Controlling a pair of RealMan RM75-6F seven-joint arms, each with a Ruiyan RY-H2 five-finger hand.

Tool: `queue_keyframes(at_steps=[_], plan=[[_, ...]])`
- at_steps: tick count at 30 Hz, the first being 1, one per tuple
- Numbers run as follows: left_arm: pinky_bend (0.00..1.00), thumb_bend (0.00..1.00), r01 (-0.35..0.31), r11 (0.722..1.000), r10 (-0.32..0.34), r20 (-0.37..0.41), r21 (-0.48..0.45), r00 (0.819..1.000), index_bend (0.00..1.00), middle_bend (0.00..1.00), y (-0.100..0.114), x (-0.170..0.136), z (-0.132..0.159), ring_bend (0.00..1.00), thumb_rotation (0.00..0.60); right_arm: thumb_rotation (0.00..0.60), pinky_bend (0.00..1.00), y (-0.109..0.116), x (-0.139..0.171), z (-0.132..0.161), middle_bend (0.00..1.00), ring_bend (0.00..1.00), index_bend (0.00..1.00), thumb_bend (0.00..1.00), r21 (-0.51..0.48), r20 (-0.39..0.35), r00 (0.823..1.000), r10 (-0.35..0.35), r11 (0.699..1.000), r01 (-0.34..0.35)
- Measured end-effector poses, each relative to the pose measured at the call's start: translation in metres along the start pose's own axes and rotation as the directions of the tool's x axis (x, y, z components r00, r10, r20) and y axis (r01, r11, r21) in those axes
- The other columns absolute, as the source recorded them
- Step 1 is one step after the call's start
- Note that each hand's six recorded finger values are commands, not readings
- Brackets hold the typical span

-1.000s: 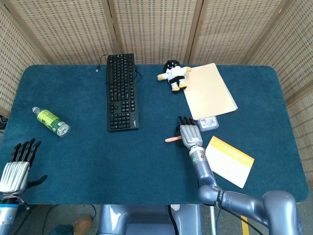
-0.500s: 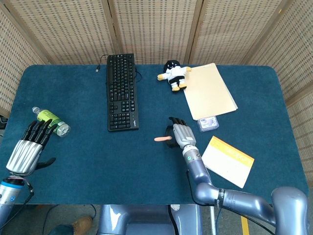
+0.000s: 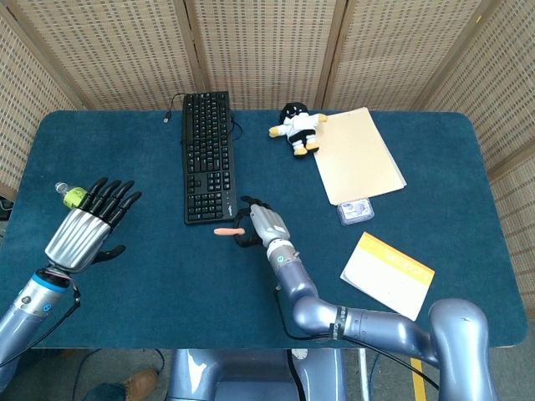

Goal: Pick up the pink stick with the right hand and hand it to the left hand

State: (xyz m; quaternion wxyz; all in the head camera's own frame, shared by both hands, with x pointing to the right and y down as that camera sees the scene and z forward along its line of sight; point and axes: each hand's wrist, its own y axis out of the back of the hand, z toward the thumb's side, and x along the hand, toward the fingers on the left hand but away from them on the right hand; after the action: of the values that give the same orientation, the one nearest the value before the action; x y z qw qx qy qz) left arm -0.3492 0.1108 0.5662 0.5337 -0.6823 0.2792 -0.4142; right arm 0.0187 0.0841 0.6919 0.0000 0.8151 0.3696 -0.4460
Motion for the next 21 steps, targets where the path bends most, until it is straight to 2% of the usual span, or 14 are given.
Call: queue_keyframes(at_steps=[6,12,16,21], plan=[[0.0,0.0,0.005,1.0,-0.003,0.069,-0.021,0.998,0.15,0.0,-0.01,0.021,0.017,0.0,0.6,0.6,0.05,-0.012,-0.003,0.003,0.16,0.0,0.67,0.59,-0.014,0.006,1.0,0.019,1.0,-0.019],[0.0,0.0,0.018,0.996,-0.007,0.122,-0.088,0.992,0.37,0.0,-0.026,0.04,0.039,0.0,0.6,0.6,0.05,-0.023,-0.006,-0.002,0.17,0.0,0.68,0.61,-0.024,0.017,0.999,0.032,0.999,-0.032],[0.0,0.09,0.011,0.994,0.006,0.154,-0.109,0.988,0.38,0.0,-0.038,0.056,0.061,0.0,0.6,0.6,0.05,-0.03,-0.006,-0.008,0.16,0.0,0.68,0.62,-0.014,0.022,0.999,0.048,0.999,-0.047],[0.0,0.16,0.016,0.996,0.0,0.182,-0.088,0.983,0.4,0.0,-0.052,0.075,0.084,0.0,0.6,0.6,0.05,-0.033,-0.006,-0.009,0.17,0.0,0.68,0.62,-0.023,0.019,0.998,0.059,0.998,-0.059]])
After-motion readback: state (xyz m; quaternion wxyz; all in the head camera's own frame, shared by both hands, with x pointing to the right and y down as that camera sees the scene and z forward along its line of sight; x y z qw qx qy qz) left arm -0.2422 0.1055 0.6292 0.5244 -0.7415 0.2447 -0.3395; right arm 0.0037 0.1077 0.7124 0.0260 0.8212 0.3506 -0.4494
